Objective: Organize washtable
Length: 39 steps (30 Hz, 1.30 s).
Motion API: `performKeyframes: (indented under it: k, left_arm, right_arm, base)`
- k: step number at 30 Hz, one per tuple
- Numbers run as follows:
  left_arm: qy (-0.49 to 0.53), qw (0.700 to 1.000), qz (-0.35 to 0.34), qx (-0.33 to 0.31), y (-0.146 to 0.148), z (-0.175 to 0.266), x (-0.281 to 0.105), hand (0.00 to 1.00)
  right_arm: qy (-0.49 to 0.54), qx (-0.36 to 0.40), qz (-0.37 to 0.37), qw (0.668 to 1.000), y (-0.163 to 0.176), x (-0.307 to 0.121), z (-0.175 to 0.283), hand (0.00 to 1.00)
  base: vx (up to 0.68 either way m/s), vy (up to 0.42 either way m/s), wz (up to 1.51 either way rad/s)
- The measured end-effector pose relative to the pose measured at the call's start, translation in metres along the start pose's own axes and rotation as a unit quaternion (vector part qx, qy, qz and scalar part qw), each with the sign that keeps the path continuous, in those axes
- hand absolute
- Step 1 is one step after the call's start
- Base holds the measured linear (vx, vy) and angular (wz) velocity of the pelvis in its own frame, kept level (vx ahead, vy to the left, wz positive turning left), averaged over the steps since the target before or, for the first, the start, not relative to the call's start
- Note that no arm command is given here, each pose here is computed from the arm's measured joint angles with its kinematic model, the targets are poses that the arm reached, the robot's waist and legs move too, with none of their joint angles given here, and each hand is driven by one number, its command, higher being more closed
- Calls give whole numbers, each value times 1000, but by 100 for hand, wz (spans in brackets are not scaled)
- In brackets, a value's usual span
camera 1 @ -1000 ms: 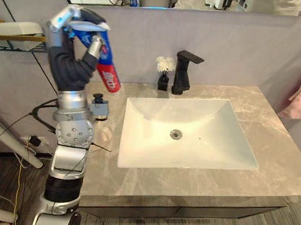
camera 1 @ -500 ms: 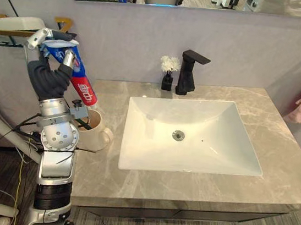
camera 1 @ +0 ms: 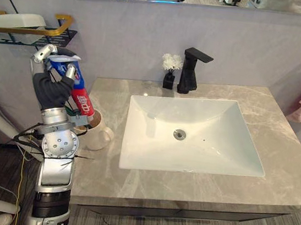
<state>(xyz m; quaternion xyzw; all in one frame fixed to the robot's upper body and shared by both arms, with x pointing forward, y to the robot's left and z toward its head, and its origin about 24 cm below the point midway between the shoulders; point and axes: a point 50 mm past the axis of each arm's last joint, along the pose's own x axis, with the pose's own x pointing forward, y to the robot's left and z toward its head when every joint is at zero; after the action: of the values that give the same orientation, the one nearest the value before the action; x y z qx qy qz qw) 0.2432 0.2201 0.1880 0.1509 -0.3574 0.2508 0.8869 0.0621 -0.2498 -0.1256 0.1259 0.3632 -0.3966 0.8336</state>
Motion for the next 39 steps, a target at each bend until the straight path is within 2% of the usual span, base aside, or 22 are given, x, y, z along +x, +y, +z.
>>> performKeyframes:
  k: [13,14,39]
  left_arm:
    - [36,999,1,-6,-2,-8,-14,100]
    - [37,999,1,-6,-3,-9,-15,0]
    - [66,998,-3,-15,-6,-15,-28,0]
  right_arm:
    - [4,-4,5,1000,2,0,-1,0]
    - [3,-5,7,1000,4,0,0,0]
    - [2,-10,17,1000,8,0,0,0]
  base:
    - [0,0,0]
    - [0,0,0]
    - [0,0,0]
